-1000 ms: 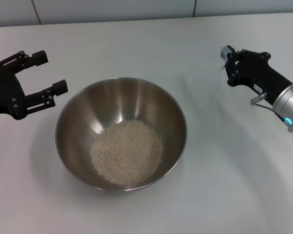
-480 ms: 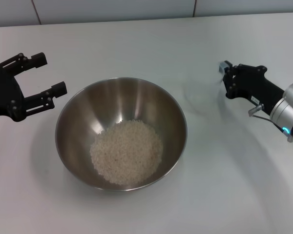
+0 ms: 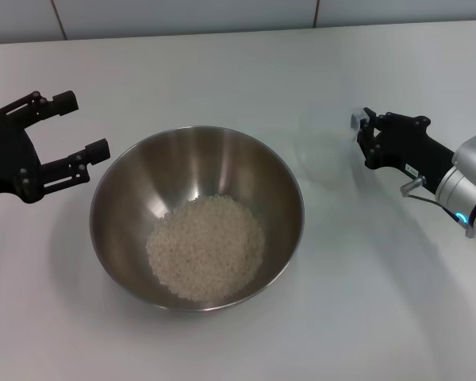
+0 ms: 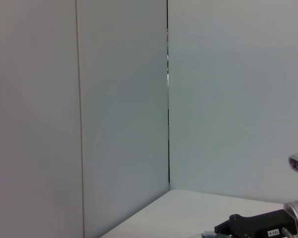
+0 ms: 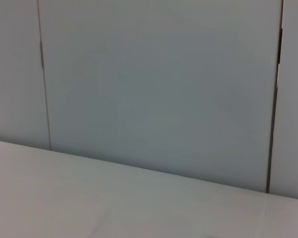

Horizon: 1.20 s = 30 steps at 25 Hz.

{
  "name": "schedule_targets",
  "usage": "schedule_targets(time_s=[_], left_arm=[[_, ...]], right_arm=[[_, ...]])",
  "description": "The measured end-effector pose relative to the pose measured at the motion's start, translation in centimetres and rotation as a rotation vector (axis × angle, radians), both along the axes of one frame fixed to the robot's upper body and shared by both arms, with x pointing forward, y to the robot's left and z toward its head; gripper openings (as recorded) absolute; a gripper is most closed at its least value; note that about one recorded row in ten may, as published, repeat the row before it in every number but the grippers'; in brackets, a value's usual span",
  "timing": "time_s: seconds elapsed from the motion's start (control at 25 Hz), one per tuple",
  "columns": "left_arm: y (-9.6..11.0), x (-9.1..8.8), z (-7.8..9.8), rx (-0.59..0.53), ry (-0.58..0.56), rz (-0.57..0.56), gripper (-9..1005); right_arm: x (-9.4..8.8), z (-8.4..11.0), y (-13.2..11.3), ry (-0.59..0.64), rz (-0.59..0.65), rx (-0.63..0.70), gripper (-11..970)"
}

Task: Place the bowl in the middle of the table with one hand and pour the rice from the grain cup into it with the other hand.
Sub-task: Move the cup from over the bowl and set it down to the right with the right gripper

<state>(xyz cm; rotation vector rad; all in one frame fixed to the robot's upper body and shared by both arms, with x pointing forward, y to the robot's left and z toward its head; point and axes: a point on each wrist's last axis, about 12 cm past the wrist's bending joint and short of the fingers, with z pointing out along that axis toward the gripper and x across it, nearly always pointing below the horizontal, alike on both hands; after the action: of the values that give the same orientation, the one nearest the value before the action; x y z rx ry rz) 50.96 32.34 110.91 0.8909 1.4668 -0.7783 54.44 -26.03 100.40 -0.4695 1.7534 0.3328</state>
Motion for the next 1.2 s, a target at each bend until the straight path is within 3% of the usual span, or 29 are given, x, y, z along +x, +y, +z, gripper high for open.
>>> schedule_targets(time_s=[0.32, 0.76, 1.2], left_arm=[[-0.1, -0.1, -0.1, 0.007, 0.006, -0.014, 801], [0.0, -0.3, -0.1, 0.011, -0.008, -0.022, 801], [0.0, -0.6, -0.2, 0.012, -0.012, -0.024, 801]], right_arm=[[-0.5, -0.2, 0.1, 0.004, 0.007, 0.022, 188], [-2.7, -0.7, -0.7, -0.011, -0.005, 0.068, 636], [-6.5, -1.2, -1.3, -0.047, 0.001, 0.152, 679]])
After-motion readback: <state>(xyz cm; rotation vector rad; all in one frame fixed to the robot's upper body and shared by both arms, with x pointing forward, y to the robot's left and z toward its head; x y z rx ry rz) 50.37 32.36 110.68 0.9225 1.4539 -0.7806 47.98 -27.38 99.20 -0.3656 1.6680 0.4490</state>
